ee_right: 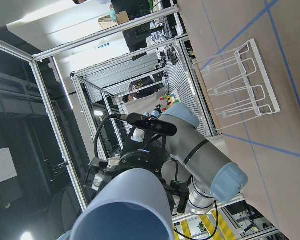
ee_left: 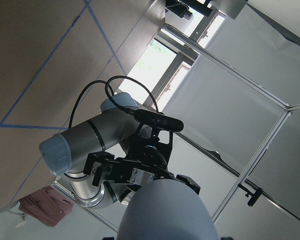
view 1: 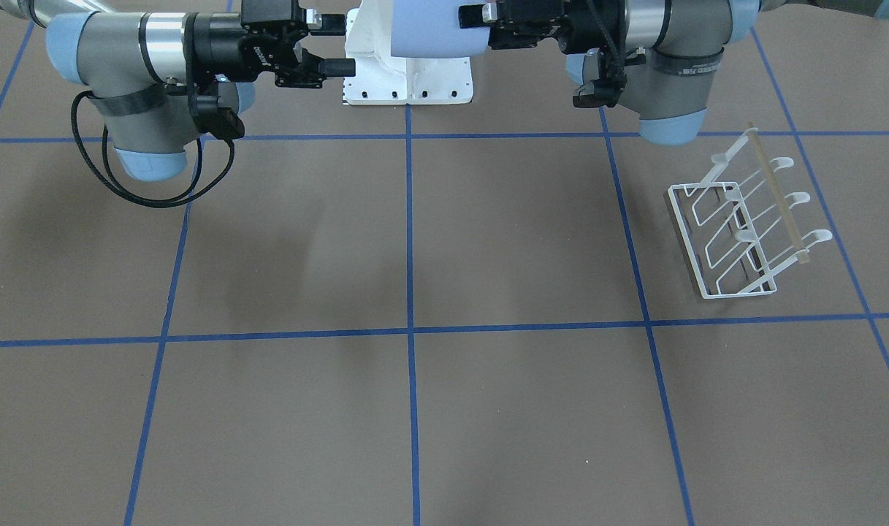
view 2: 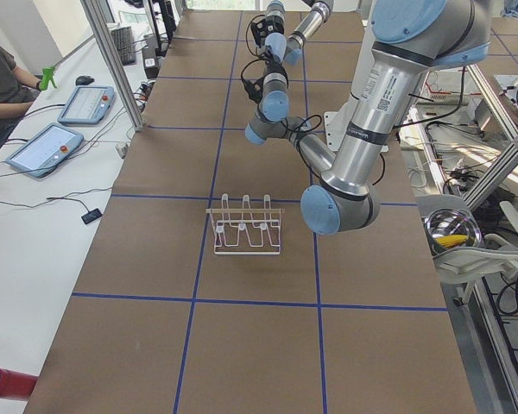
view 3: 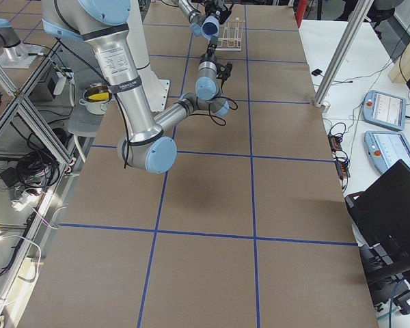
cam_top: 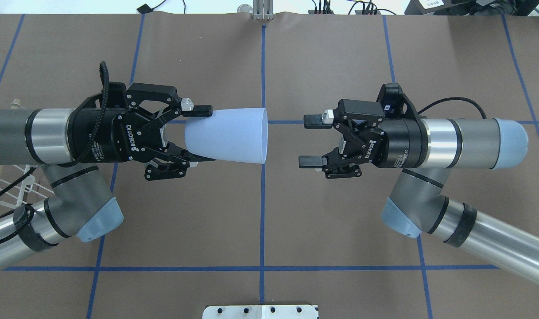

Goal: Hang cup on cup holder
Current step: 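Open the right gripper and withdraw it while the left gripper pulls the cup away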

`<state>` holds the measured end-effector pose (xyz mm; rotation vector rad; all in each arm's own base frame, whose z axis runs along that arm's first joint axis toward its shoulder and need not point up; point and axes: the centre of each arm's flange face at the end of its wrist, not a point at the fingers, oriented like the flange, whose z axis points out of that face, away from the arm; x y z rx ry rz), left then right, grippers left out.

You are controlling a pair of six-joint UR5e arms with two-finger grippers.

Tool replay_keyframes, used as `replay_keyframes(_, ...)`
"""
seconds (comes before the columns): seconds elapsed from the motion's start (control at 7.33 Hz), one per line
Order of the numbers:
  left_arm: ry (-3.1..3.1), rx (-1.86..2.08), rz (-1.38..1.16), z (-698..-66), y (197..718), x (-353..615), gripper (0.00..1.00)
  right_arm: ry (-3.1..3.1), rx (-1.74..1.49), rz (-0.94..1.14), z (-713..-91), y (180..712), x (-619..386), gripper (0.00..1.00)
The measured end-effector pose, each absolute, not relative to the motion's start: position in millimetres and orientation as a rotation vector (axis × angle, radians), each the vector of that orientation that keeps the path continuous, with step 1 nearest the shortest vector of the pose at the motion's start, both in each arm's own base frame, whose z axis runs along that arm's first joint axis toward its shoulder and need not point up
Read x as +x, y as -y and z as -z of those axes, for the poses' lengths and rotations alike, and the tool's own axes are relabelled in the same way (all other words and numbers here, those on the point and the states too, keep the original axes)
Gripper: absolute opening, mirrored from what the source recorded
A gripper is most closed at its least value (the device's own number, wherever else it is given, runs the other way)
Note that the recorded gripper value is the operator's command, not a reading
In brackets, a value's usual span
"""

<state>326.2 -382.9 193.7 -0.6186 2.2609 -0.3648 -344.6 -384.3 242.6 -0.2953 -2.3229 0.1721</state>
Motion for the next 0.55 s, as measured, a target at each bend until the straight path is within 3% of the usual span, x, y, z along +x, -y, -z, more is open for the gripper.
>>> replay_keyframes(0.55,-2.188,-0.265,0.498,-217,457,238,0.00,2.117,0.207,-0.169,-340,445,-282,1.00)
